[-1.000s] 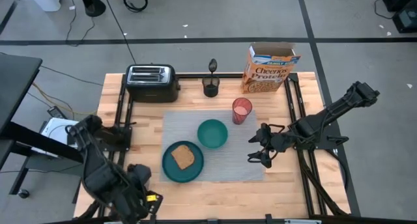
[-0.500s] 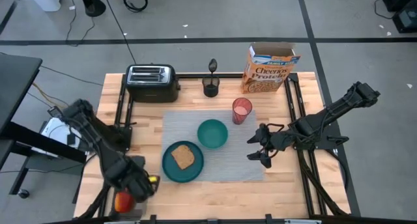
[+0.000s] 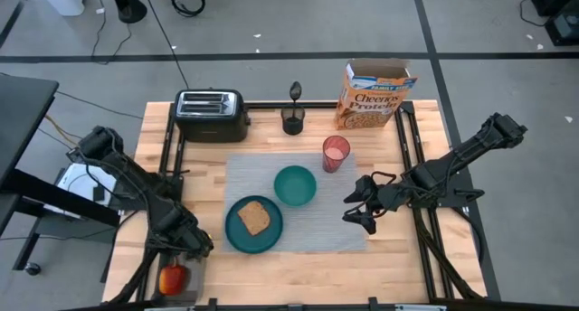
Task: Arrange a breakfast setting
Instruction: Put the apple on the gray placemat to the top left of the dark green bowl
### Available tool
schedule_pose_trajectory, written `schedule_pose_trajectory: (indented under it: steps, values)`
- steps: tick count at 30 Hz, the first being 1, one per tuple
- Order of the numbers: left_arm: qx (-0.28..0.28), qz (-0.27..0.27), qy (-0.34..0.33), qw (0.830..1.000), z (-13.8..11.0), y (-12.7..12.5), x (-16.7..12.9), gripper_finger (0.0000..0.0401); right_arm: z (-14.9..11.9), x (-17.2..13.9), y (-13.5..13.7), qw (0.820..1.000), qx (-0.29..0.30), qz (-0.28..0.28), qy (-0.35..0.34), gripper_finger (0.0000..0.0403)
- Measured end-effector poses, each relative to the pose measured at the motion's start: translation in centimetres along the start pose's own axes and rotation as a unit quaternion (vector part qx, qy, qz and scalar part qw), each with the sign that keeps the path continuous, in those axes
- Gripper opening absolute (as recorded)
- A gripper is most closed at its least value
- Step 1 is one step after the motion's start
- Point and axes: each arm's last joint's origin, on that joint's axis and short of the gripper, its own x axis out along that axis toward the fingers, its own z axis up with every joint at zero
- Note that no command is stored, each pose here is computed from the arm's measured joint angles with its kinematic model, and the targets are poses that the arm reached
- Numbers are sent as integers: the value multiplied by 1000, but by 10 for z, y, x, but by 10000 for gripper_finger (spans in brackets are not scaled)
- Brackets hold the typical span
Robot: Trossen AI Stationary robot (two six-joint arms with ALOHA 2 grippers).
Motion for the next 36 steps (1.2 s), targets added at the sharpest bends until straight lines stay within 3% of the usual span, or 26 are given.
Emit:
schedule_pose_trajectory:
  steps: [5,10,23,36]
  values:
    - [6,-4,9,1000,0,-1,3,220,0,0,0,1000,-8,0,0,319]
    - [34,-13,67,997,9,-2,24,208,0,0,-1,1000,-26,-3,-2,319]
    - [19,22,79,996,23,6,35,203,0,0,0,1000,-30,4,8,319]
    - [32,2,116,993,25,-3,33,142,0,0,-1,1000,-30,3,9,320]
